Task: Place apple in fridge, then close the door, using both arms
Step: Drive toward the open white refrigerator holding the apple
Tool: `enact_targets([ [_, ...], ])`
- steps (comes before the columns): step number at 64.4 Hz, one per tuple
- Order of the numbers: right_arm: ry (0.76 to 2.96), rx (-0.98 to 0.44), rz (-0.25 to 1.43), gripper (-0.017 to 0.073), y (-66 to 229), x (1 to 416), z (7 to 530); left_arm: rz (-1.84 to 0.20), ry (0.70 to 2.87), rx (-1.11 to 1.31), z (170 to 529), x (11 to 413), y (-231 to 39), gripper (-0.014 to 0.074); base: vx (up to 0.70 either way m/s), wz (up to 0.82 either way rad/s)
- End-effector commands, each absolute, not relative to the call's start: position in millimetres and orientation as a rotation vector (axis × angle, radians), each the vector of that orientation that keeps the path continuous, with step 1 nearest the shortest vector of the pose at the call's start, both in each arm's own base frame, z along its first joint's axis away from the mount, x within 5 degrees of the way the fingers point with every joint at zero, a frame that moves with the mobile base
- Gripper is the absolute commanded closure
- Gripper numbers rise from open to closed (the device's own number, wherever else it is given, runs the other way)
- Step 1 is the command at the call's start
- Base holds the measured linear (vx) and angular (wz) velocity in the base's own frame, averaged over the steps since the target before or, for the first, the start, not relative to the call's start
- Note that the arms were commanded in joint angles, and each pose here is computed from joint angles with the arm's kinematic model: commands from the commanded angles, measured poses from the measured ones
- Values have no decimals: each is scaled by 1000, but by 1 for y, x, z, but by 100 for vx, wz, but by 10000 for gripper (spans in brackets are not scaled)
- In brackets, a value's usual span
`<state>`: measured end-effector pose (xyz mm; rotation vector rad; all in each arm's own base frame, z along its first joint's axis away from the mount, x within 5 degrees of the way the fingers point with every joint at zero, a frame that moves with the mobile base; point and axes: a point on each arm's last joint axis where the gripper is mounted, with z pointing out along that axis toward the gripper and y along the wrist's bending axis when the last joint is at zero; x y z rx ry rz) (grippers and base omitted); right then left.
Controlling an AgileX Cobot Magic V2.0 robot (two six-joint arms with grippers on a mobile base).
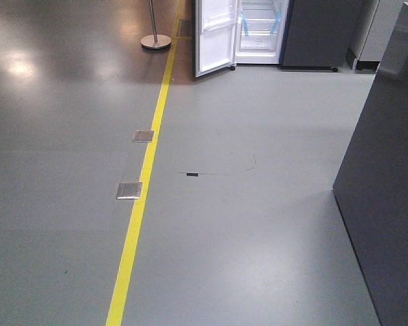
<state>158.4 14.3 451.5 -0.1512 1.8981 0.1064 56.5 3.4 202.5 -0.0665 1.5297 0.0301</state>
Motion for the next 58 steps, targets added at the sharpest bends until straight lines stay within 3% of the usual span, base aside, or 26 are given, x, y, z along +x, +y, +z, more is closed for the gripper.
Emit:
enact_targets([
  [1,1786,-137,97,461,13,156,467,18,1420,-76,216,54,4,600,22,-7],
  [58,1786,-137,97,461,13,156,467,18,1420,-76,216,54,4,600,22,-5],
])
